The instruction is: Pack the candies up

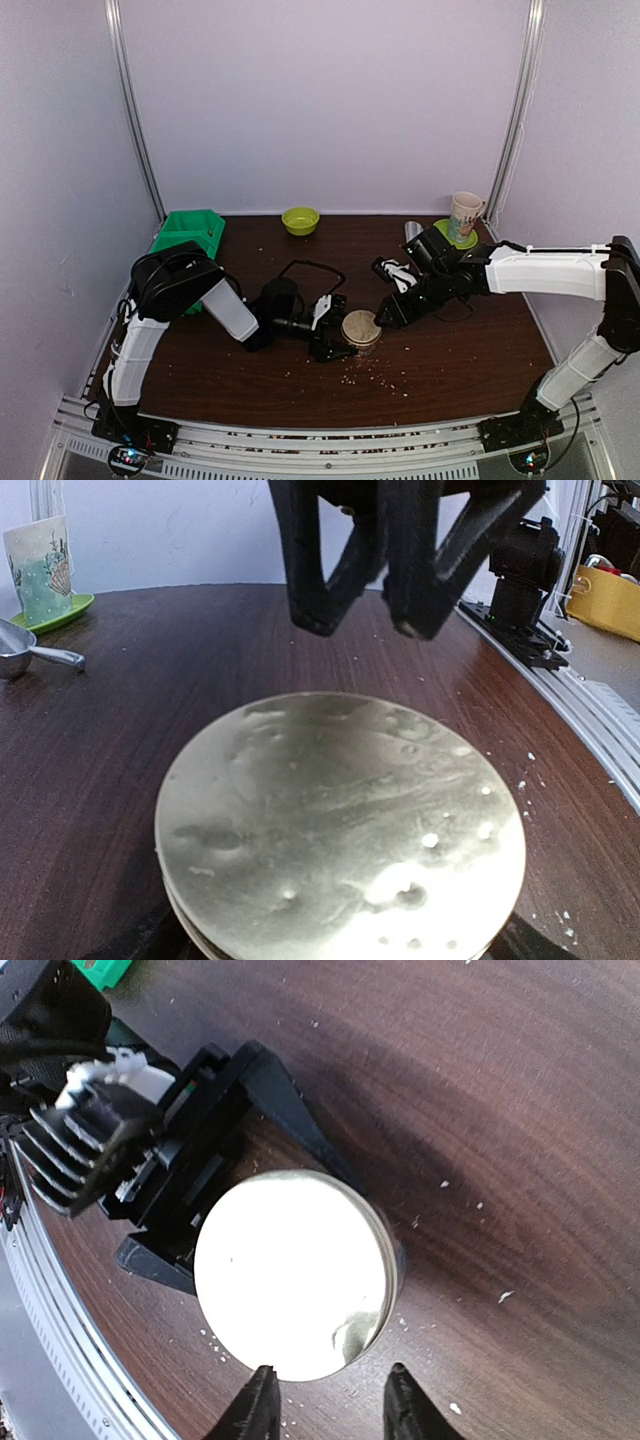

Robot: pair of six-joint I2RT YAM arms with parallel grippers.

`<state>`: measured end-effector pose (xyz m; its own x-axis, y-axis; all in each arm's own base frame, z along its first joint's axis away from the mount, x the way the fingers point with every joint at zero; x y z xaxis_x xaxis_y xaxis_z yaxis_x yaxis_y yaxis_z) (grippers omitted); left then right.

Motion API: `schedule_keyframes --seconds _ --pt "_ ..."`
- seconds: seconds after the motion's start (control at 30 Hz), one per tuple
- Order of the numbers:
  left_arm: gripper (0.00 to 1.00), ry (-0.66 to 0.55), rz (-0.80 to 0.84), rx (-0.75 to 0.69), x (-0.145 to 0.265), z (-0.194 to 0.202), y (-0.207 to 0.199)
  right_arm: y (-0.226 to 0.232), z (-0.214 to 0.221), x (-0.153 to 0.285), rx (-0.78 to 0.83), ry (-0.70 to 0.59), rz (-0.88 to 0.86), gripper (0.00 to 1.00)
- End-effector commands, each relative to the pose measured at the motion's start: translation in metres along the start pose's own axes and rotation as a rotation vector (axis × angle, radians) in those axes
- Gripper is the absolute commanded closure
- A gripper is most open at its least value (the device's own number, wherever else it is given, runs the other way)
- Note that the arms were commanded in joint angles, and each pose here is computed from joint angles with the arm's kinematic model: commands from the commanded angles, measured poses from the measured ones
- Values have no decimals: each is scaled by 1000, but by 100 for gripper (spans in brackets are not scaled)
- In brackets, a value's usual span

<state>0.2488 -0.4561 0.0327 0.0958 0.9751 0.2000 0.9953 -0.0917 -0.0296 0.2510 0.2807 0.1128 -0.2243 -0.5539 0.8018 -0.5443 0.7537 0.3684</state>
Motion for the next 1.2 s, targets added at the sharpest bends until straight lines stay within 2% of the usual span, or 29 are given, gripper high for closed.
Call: schedule_keyframes --seconds 0.0,0.23,0.47,1.17 --pt "16 159 22 195 2 62 -15 -5 -29 8 -4 -58 32 60" --pt "16 160 22 195 2 62 -15 3 -59 -8 16 -52 -1 56" --pt "16 162 23 194 2 63 -15 3 -66 -30 16 -7 -21 56" --pt "16 168 26 197 1 64 -14 2 -48 -47 -11 41 -61 69"
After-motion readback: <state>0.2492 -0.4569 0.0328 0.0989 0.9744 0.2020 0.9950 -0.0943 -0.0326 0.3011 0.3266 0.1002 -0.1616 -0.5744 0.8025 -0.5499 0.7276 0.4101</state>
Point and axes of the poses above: each gripper's point midway between its finger pads, its own x axis back along the fingers, its own y axis along the line the jaws close on, z = x × y, the point moved 1 cm from there along x, back along the fingers, and after that the axes turned 3 degrees about -x, right-handed, at the moved point
